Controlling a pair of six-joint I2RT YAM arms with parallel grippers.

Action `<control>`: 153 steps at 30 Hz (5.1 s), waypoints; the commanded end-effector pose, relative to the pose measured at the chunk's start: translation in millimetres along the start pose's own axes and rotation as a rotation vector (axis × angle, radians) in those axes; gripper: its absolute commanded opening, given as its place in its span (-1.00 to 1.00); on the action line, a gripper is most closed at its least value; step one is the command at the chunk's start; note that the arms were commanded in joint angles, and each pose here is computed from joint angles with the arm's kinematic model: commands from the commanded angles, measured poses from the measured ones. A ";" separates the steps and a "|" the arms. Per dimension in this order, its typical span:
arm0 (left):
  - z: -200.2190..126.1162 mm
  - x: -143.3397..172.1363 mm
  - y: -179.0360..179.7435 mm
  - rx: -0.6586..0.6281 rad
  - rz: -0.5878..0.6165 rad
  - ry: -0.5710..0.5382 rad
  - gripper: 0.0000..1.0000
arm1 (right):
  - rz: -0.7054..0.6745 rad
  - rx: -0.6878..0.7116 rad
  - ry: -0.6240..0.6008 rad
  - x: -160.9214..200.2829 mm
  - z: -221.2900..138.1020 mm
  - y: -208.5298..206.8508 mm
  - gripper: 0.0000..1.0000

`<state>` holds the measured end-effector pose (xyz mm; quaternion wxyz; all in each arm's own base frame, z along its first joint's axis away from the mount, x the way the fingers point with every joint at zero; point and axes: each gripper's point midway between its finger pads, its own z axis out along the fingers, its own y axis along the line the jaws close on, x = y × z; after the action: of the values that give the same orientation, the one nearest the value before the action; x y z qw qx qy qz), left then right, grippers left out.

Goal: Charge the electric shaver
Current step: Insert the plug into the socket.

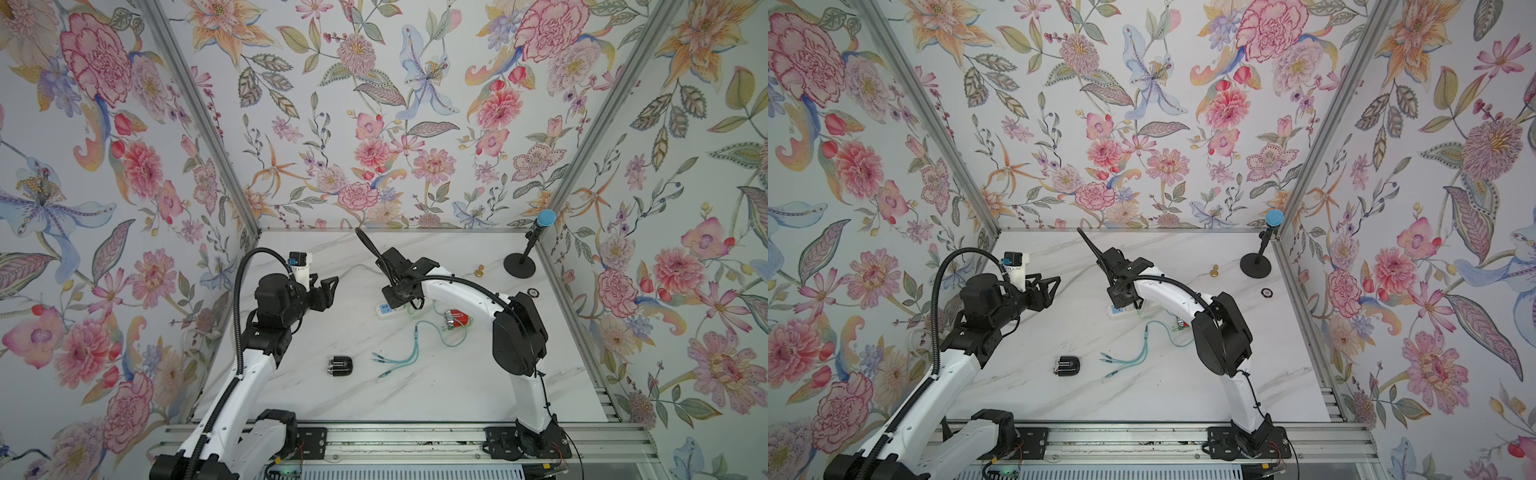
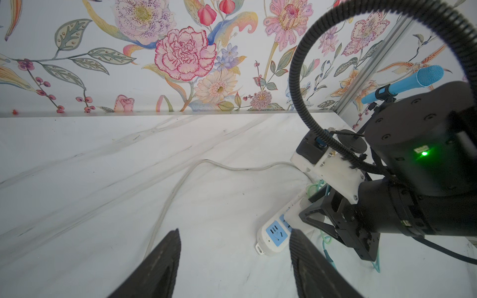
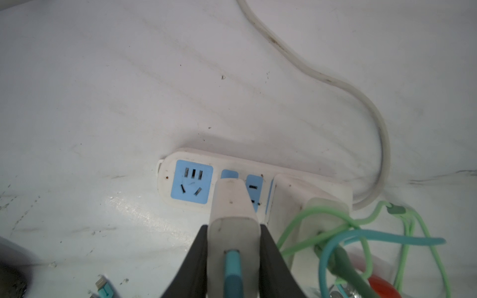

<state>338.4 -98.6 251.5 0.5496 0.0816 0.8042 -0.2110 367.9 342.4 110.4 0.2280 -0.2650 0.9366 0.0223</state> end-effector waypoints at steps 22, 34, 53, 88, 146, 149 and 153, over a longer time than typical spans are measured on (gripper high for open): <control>10.3 7.3 5.1 0.022 -0.009 0.018 0.39 | 0.080 -0.003 0.023 14.3 12.2 2.0 -0.99; 8.3 7.3 8.3 0.030 -0.018 0.007 0.38 | 0.076 0.015 0.027 20.3 3.3 1.8 -0.98; 8.5 10.8 10.8 0.037 -0.032 0.012 0.39 | 0.088 0.057 0.069 30.7 1.3 -3.8 -0.98; 8.4 11.4 18.3 0.029 -0.048 0.013 0.38 | 0.093 0.108 0.184 68.7 53.2 -12.6 -0.97; -17.6 -10.1 16.2 -0.037 0.033 0.003 0.40 | -0.477 -0.586 0.040 68.6 -122.9 119.1 0.10; -14.6 -8.7 14.9 -0.021 0.027 0.003 0.39 | -0.506 -0.431 0.101 95.8 -88.5 97.9 0.02; -9.2 -1.5 8.8 0.036 -0.016 0.002 0.39 | -0.499 -0.405 0.190 127.9 -52.0 89.5 -0.18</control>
<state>332.3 -83.5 247.6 0.5375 0.0819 0.8124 -0.2106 187.8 369.8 126.7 0.0840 -0.5274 0.8254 0.1832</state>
